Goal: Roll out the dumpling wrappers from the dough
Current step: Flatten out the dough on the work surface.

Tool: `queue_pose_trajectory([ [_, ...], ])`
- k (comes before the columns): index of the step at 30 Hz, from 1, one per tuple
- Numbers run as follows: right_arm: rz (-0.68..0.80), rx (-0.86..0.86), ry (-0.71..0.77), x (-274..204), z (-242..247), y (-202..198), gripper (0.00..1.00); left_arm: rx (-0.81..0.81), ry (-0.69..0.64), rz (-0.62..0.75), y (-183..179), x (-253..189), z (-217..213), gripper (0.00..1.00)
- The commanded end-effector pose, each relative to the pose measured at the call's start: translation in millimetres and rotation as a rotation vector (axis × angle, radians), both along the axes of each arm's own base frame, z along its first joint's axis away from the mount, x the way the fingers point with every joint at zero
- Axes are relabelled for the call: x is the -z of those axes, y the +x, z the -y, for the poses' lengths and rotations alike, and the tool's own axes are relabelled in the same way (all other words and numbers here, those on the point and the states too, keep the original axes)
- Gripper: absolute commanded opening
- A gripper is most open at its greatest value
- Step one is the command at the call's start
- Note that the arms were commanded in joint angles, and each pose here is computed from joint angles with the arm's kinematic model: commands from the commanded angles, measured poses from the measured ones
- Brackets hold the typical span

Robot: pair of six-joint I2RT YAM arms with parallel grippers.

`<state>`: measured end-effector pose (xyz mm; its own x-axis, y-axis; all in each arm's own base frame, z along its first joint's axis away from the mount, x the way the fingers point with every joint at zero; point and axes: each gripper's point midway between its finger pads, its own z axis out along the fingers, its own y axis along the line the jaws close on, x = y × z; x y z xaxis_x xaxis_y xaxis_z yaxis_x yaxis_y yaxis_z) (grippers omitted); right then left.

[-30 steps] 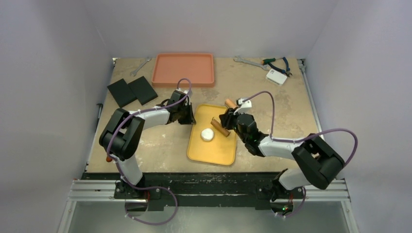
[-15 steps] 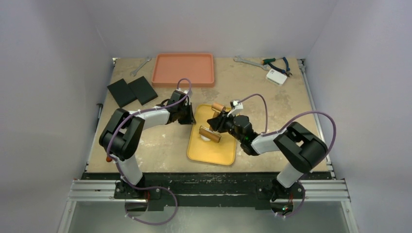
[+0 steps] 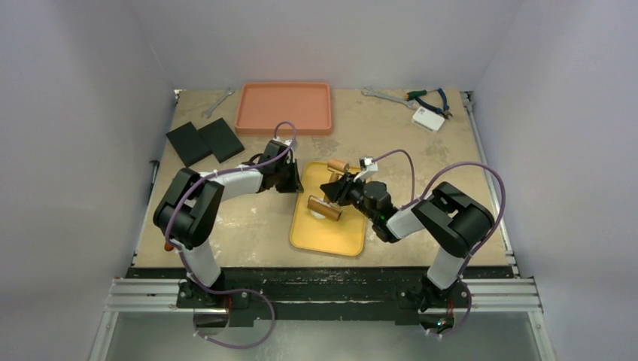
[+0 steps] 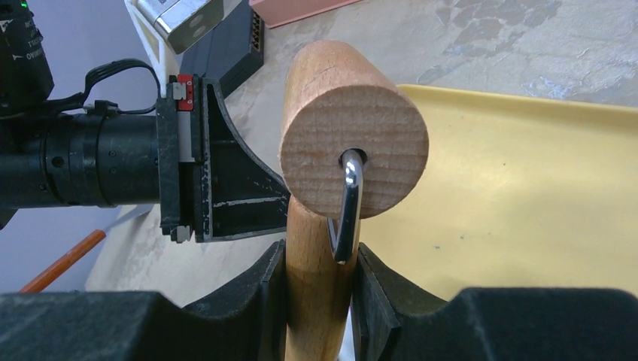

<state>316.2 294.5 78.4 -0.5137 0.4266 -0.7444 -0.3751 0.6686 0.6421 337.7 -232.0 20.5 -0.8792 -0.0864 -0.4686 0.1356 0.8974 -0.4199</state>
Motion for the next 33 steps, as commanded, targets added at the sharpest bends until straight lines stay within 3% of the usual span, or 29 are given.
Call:
queue_pose_trajectory([
  [1,-0.105,-0.005,-0.217,58.2,25.0,-9.3,0.0,0.013,0.024,-0.027,-12.2,2.3,-7.2,0.0],
  [5,-0.08,0.002,-0.242,54.9,26.0,-5.0,0.0,0.014,0.024,-0.028,-12.0,2.6,-7.0,0.0],
  [13,-0.145,-0.072,-0.216,82.4,12.2,-46.2,0.0,0.015,0.024,-0.035,-12.4,5.1,-6.5,0.0],
  [26,-0.012,-0.014,-0.297,31.2,23.2,-0.8,0.0,0.015,0.025,-0.029,-11.5,2.4,-6.8,0.0],
  [33,-0.07,-0.064,-0.341,66.2,16.5,-25.4,0.0,0.015,0.022,-0.029,-10.9,2.2,-6.2,0.0],
])
